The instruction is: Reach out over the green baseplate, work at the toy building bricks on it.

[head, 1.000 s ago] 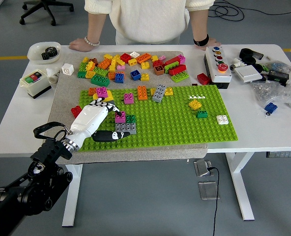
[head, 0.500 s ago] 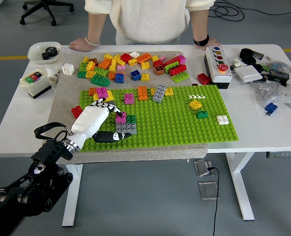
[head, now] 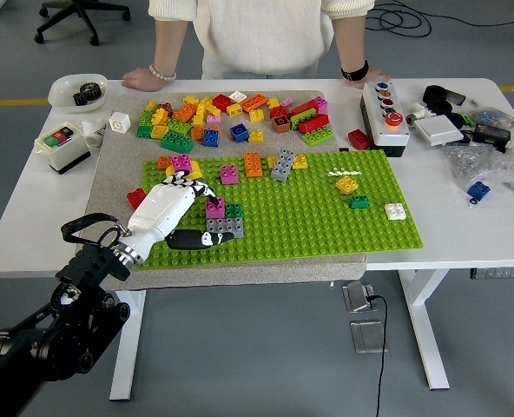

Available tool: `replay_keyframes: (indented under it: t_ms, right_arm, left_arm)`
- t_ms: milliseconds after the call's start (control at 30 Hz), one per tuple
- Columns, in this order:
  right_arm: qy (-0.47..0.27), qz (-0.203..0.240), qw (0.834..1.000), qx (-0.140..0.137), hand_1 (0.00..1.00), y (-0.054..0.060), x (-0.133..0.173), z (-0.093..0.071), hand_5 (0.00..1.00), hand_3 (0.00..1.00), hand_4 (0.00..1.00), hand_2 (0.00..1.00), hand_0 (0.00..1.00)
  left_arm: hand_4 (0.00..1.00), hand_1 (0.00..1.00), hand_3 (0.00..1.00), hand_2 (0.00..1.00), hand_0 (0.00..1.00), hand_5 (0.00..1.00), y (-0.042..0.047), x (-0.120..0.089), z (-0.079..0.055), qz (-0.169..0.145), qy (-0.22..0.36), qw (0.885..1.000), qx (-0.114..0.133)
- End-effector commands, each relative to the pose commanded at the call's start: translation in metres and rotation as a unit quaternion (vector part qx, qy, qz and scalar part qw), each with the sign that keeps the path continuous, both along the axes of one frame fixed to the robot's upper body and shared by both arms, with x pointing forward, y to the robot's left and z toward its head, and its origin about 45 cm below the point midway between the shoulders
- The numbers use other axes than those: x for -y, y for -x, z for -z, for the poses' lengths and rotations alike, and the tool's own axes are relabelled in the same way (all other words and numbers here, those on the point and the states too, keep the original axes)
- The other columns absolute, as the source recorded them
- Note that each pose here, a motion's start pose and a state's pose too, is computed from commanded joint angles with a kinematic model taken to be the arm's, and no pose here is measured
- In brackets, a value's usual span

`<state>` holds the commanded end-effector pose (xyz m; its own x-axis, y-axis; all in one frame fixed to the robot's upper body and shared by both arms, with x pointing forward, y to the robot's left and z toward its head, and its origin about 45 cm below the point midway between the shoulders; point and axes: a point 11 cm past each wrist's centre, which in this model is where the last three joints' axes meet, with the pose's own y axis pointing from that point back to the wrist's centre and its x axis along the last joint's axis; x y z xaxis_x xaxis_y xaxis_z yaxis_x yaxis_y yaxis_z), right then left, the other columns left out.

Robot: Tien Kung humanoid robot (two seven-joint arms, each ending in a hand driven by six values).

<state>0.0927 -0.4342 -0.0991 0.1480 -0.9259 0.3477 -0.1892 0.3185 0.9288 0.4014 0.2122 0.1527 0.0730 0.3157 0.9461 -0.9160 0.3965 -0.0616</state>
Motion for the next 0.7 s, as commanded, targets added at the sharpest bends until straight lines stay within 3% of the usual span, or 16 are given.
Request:
replay_keyframes:
  t_ms: [700]
  right_arm:
    - [0.000, -0.002, 1.000, -0.003, 0.637, 0.002, 0.000, 0.001, 0.555, 0.634, 0.856, 0.677, 0.745]
  left_arm:
    - [0.998, 0.770, 0.582, 0.730, 0.913, 0.718, -0.0014, -0.001, -0.016, -0.001, 0.010, 0.999, 0.036]
